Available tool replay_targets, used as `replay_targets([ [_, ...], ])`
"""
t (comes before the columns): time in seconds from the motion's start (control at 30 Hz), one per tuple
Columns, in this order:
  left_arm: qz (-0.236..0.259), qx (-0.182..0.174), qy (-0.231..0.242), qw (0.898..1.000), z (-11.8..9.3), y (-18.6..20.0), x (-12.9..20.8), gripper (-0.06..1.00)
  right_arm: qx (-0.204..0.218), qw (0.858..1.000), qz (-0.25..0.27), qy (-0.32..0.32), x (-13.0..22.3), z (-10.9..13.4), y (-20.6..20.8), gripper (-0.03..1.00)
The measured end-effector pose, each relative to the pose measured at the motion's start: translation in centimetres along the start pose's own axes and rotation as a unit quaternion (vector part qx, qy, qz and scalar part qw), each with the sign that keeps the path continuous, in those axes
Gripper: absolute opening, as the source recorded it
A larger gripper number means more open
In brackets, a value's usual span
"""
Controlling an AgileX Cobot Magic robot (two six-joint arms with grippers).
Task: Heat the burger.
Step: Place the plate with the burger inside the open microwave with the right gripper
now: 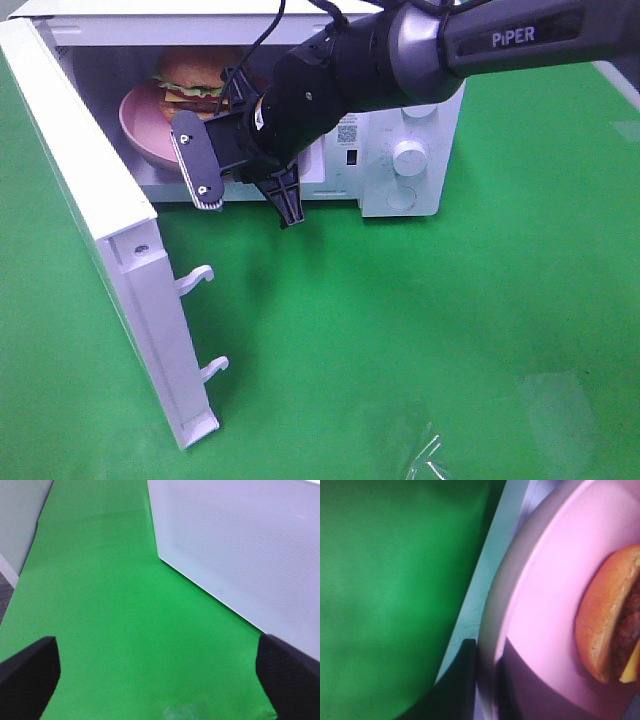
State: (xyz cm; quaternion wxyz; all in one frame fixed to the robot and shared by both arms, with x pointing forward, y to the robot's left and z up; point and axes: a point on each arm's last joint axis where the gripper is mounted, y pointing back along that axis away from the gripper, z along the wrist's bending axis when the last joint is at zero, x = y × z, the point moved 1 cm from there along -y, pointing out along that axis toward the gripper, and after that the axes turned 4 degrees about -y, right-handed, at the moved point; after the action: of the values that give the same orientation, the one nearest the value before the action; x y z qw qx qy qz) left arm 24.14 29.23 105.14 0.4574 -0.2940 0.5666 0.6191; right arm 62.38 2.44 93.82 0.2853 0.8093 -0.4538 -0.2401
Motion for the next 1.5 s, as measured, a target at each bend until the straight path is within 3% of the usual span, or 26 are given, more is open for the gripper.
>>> replay_targets([
  [0.47,0.000,0.000,0.000,1.000,0.0,0.0,0.0,0.99,0.005,1.000,0.012,0.002,0.0,-0.9,-1.4,0.07],
  [1.17,0.000,0.000,0.000,1.000,0.0,0.0,0.0,0.99,-0.006,1.000,0.025,-0.011,1.3,-0.2,-2.8,0.07],
  [1.5,0.000,0.000,0.000,1.000,0.0,0.0,0.0,0.99,0.007,1.000,0.019,-0.008,1.2,-0.5,-2.9,0.15],
])
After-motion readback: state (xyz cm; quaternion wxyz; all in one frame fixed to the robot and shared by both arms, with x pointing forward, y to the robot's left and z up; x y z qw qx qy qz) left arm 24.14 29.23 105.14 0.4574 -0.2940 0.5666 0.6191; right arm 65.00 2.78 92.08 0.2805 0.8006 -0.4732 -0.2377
